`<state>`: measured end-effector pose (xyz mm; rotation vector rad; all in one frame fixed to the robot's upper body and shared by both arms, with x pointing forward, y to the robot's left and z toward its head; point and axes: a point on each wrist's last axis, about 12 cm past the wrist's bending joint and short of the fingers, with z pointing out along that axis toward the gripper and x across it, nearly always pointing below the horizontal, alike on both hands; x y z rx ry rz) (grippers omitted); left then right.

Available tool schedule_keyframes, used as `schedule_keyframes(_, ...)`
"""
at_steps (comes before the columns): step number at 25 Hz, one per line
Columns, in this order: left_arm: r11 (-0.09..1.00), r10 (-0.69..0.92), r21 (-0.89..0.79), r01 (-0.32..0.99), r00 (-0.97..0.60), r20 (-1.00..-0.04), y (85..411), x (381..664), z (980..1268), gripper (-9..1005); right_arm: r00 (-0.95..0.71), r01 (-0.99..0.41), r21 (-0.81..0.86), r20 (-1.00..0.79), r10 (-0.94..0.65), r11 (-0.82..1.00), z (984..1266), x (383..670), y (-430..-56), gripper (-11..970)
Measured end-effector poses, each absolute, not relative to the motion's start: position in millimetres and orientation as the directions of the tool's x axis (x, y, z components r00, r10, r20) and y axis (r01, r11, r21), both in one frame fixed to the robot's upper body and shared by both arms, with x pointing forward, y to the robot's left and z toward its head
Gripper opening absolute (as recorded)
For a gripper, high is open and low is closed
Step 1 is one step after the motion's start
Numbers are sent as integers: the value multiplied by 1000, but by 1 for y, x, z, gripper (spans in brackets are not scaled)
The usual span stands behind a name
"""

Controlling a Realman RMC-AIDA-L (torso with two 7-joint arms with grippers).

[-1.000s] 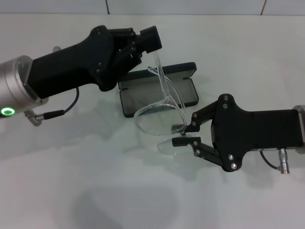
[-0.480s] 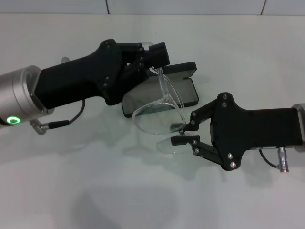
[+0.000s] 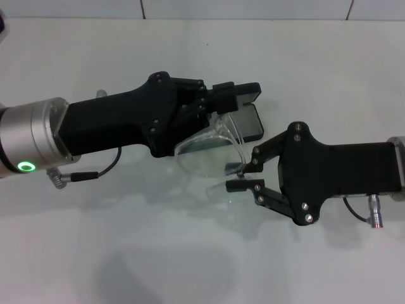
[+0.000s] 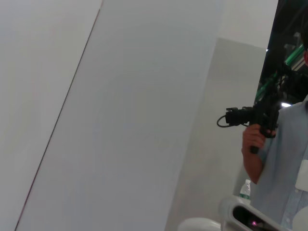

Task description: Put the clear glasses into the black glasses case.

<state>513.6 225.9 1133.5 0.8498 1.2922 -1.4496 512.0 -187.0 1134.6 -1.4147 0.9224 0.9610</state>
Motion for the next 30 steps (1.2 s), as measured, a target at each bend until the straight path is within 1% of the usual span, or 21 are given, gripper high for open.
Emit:
schedule_keyframes(13,10,-154,-389,921,-383,-911,223,515,1133,45,374,-926,-374,-927,3,-50,1137,512,-186,99)
schedule_keyframes(18,5,-137,-403,915,-398,-907,222,514,1131,45,383,-923,-383,-924,18,-44,1138,512,-185,98)
schedule_keyframes(27,17,-153,-407,913,-400,-904,225,513,1130,46,383,-923,-384,-923,29,-33,1136,510,-186,97)
schedule_keyframes(30,42,-203,-396,917,-380,-902,232,514,1133,47,382,-923,-383,-924,37,-43,1137,509,-187,97)
